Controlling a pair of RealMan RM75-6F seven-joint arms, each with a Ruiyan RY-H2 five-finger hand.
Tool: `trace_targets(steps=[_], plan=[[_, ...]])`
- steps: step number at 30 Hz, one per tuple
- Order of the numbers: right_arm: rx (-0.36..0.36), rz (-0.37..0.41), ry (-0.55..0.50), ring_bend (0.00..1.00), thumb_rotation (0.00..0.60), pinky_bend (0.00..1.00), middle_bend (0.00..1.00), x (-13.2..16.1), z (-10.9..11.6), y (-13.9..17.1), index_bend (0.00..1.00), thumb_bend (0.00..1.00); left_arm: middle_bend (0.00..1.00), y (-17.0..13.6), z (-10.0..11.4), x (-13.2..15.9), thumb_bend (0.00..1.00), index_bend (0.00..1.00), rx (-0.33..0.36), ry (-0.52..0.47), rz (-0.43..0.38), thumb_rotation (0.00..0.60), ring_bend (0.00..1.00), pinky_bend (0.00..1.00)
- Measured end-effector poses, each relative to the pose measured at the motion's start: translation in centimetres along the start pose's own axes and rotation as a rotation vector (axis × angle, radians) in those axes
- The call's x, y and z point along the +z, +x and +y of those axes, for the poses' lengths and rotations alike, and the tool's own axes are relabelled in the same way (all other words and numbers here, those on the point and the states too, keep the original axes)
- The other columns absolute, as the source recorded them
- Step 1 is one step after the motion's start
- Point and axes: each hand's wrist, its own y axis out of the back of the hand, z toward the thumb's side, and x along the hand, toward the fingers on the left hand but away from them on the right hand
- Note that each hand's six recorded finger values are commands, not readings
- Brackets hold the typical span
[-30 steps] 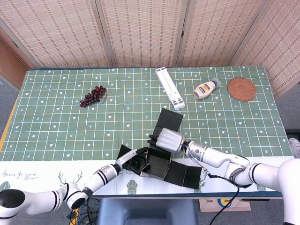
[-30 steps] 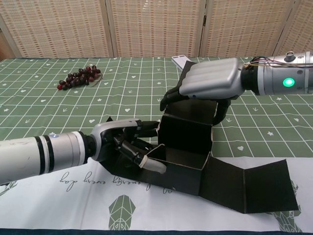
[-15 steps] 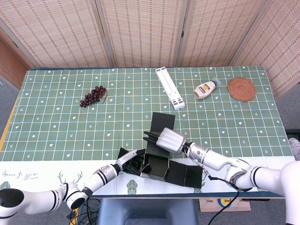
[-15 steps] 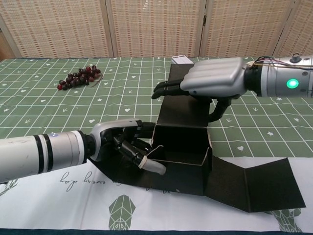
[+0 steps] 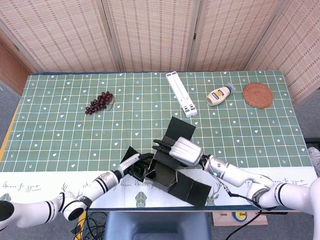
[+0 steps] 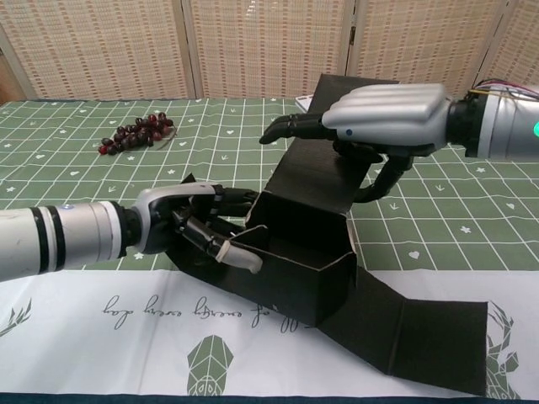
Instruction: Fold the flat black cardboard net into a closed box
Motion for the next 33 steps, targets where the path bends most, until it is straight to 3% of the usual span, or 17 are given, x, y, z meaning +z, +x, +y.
trace_targets(steps=[8, 14, 24, 33], plan=[[0.002, -0.028, -0.037, 0.67, 0.6, 0.97, 0.0, -0.4, -1.5, -0.3, 0.0, 0.27, 0.24, -0.5, 0.3, -0.7, 0.1, 0.24, -0.011, 0.012, 0.042, 0.6, 0.54, 0.83], [-0.021, -0.041, -0.12, 0.67, 0.6, 0.97, 0.0, -0.4, -1.6, -0.4, 0.0, 0.2, 0.24, -0.6, 0.7, -1.0, 0.1, 0.23, -0.006, 0.002, 0.056, 0.6, 0.54, 0.83], [-0.134, -0.022, -0.331, 0.67, 0.6, 0.97, 0.0, -0.2, 0.1, 1.7, 0.0, 0.21, 0.24, -1.9, 3.2, -0.2, 0.1, 0.23, 0.039, -0.073, 0.048, 0.6, 0.54, 0.83], [-0.28, -0.072, -0.377, 0.67, 0.6, 0.97, 0.0, -1.4, 0.8, 5.9, 0.0, 0.25, 0.24, -3.4, 6.2, 1.0, 0.1, 0.23, 0.082, -0.204, 0.043, 0.6, 0.52, 0.84]])
